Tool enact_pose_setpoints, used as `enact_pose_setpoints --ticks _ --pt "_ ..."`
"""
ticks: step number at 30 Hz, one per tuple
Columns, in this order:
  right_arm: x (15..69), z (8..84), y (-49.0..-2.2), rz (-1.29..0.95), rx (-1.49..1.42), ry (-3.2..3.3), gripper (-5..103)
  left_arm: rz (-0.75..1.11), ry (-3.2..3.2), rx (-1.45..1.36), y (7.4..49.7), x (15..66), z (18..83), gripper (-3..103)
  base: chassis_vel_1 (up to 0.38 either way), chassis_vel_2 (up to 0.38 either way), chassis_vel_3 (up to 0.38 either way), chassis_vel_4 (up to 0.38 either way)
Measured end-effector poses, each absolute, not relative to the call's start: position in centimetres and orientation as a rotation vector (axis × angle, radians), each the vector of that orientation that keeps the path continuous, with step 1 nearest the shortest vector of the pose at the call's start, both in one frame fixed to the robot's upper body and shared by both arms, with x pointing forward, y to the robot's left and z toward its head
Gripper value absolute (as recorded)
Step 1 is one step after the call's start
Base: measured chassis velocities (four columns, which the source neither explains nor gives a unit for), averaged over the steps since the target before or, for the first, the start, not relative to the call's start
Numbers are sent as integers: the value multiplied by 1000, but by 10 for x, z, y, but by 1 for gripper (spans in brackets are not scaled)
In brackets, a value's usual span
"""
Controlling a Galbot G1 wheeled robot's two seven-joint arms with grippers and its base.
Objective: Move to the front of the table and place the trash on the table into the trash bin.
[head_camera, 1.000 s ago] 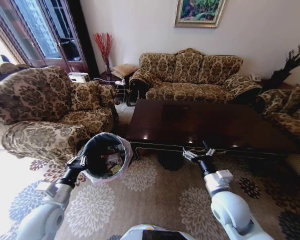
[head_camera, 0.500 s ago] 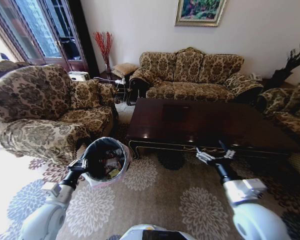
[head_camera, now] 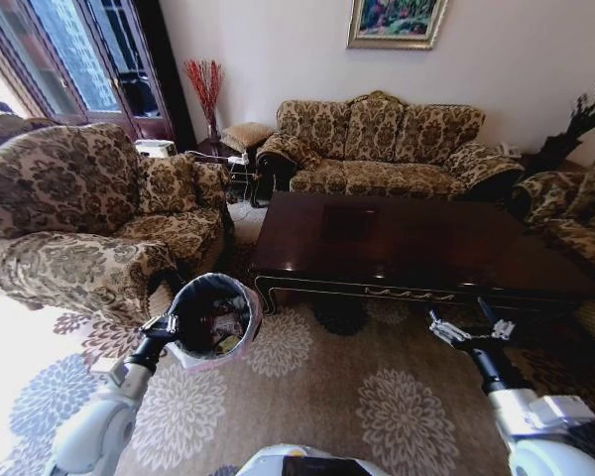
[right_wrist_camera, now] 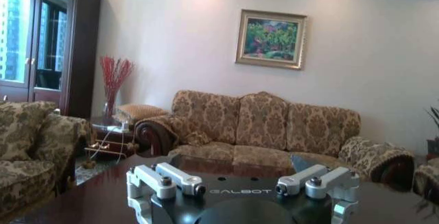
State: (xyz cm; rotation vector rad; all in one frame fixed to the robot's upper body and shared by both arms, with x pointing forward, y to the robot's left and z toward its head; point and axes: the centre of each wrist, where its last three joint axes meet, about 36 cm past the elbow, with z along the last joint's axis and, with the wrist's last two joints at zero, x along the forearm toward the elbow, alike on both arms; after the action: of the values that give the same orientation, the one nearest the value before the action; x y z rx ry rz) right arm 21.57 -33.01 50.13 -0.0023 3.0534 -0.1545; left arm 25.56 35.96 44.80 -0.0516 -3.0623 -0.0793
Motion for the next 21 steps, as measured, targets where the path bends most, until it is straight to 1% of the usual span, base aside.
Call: enact_pose_setpoints --ticks 12,21 --pt "218 501 -314 -111 1 3066 100 -90 -3037 -63 358 255 443 3 0 0 0 0" --pt "221 501 -313 -138 10 3070 100 -93 -3037 -62 359 255 443 3 0 0 0 0"
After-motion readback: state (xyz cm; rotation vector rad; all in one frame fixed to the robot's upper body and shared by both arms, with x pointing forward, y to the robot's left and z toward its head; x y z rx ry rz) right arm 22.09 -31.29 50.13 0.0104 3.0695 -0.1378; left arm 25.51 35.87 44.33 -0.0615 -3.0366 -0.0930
